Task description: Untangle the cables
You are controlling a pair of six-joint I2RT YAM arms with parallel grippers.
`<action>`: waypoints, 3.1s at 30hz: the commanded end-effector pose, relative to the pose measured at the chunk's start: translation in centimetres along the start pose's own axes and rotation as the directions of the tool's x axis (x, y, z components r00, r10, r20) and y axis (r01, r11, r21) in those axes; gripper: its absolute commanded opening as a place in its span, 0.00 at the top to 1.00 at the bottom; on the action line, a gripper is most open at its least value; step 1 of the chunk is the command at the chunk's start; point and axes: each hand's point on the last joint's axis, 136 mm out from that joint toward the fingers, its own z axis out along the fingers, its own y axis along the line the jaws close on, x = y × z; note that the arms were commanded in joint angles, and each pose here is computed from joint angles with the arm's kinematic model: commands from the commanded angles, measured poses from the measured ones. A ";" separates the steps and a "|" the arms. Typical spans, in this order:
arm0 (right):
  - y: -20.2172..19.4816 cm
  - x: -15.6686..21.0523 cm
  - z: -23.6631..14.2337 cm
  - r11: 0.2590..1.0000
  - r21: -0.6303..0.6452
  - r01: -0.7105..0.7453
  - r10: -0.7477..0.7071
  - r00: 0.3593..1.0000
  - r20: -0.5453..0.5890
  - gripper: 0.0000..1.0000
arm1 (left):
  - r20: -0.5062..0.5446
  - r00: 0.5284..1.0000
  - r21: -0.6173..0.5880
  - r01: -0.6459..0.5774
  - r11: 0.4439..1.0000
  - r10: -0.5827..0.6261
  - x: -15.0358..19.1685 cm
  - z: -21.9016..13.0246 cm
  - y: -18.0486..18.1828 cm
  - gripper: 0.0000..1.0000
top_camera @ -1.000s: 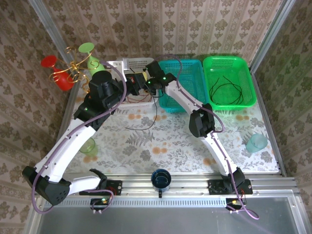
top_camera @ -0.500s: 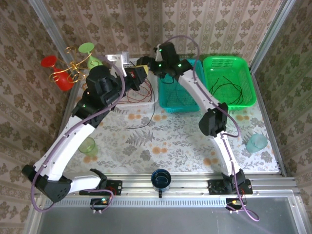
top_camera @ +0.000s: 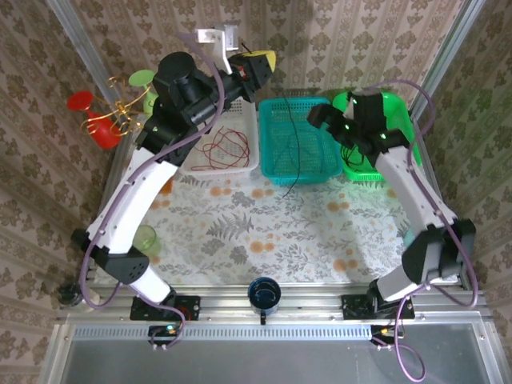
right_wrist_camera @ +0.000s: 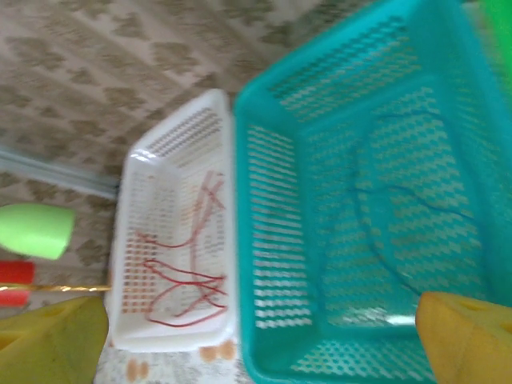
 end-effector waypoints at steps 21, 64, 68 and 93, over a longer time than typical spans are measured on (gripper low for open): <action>1.2 -3.5 -10.3 0.809 -0.124 0.574 -0.472 0.761 0.444 0.00 | 0.384 0.923 0.261 -0.130 0.956 0.021 -4.3 8.6 -4.6 1.00; -10.9 -20.6 -5.8 0.818 0.554 0.157 -0.396 0.851 0.343 1.00 | -0.014 0.961 -0.190 0.269 0.944 -0.277 18.6 5.9 15.6 0.00; -14.2 -19.6 -3.8 0.810 0.569 0.141 -0.368 0.877 0.307 1.00 | -0.039 0.966 -0.251 0.238 0.938 -0.255 19.5 4.0 16.0 0.00; -30.4 -9.8 -2.9 0.587 0.795 -0.155 -0.117 0.955 0.273 1.00 | -0.139 0.965 -0.314 0.170 0.934 -0.223 20.8 -2.1 14.4 0.00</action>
